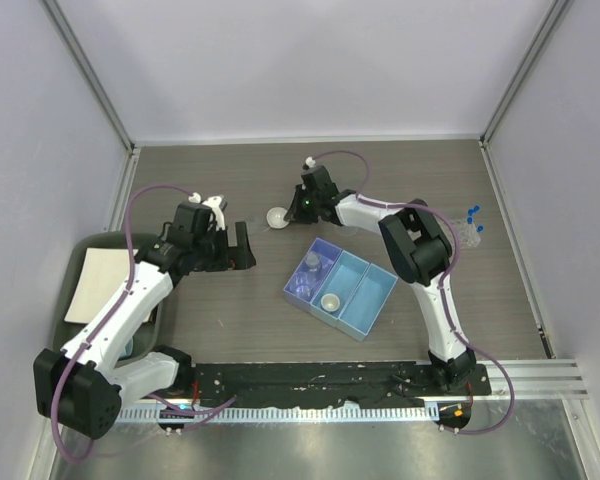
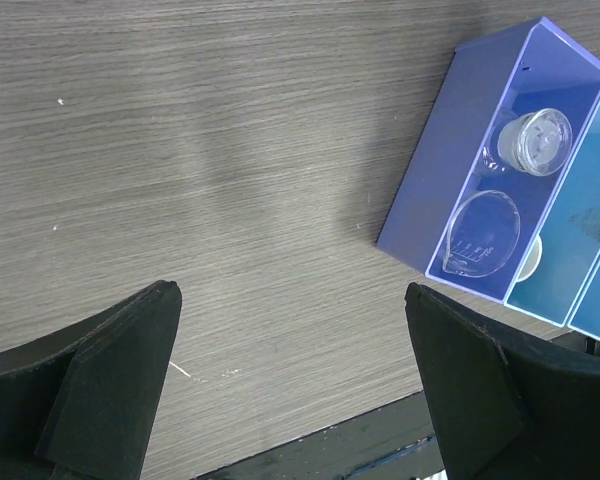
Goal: Organize the chemistry lab equipment
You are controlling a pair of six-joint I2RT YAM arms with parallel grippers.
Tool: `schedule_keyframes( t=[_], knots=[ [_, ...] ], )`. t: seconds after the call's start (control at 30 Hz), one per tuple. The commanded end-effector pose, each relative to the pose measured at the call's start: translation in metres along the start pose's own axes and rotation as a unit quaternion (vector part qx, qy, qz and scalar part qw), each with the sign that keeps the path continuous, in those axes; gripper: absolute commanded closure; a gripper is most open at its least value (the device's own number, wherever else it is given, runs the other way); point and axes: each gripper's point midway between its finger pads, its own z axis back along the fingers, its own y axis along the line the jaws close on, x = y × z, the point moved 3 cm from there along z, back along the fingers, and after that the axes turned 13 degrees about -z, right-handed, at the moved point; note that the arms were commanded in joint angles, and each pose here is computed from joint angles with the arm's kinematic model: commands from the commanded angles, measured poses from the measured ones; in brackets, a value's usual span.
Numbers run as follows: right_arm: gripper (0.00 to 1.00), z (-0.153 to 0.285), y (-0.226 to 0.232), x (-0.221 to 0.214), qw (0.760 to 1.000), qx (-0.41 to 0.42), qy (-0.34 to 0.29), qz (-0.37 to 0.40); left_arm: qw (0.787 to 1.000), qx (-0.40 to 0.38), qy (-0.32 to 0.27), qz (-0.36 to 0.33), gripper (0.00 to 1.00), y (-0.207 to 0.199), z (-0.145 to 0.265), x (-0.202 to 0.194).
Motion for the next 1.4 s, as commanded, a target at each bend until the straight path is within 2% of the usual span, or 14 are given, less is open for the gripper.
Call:
schedule_keyframes(
  t=[0.0,0.27,0.4,0.5,0.63,0.8,1.07,1.37],
  knots=[
    [0.99,0.025,0.017,0.010,0.999,0.008,-0.030,0.033,1.000,0.001,-0.007,-0.011,0.00,-0.001,0.002,0.004],
    [0.99,0.089,0.048,0.026,0.994,0.021,-0.076,0.078,1.000,-0.001,-0.010,-0.013,0.00,-0.002,0.003,0.005],
    [0.99,0.138,0.070,0.032,0.988,0.034,-0.107,0.108,1.000,-0.001,-0.011,-0.013,0.00,-0.002,0.003,0.005],
    [0.99,0.168,0.069,0.032,0.983,0.022,-0.130,0.127,1.000,-0.002,-0.011,-0.014,0.00,-0.002,0.003,0.004],
    [0.99,0.203,0.064,0.026,0.979,-0.006,-0.130,0.157,1.000,-0.003,-0.014,-0.015,0.00,-0.003,0.004,0.006],
    [0.99,0.243,0.040,0.013,0.971,-0.063,-0.116,0.198,1.000,-0.004,-0.016,-0.016,0.00,-0.004,0.006,0.006],
    [0.99,0.295,-0.007,-0.005,0.959,-0.152,-0.101,0.217,1.000,-0.007,-0.020,-0.017,0.00,-0.005,0.007,0.007],
    [0.99,0.304,-0.053,-0.048,0.947,-0.216,-0.024,0.236,1.000,-0.010,-0.022,-0.018,0.00,-0.006,0.008,0.008]
  ],
)
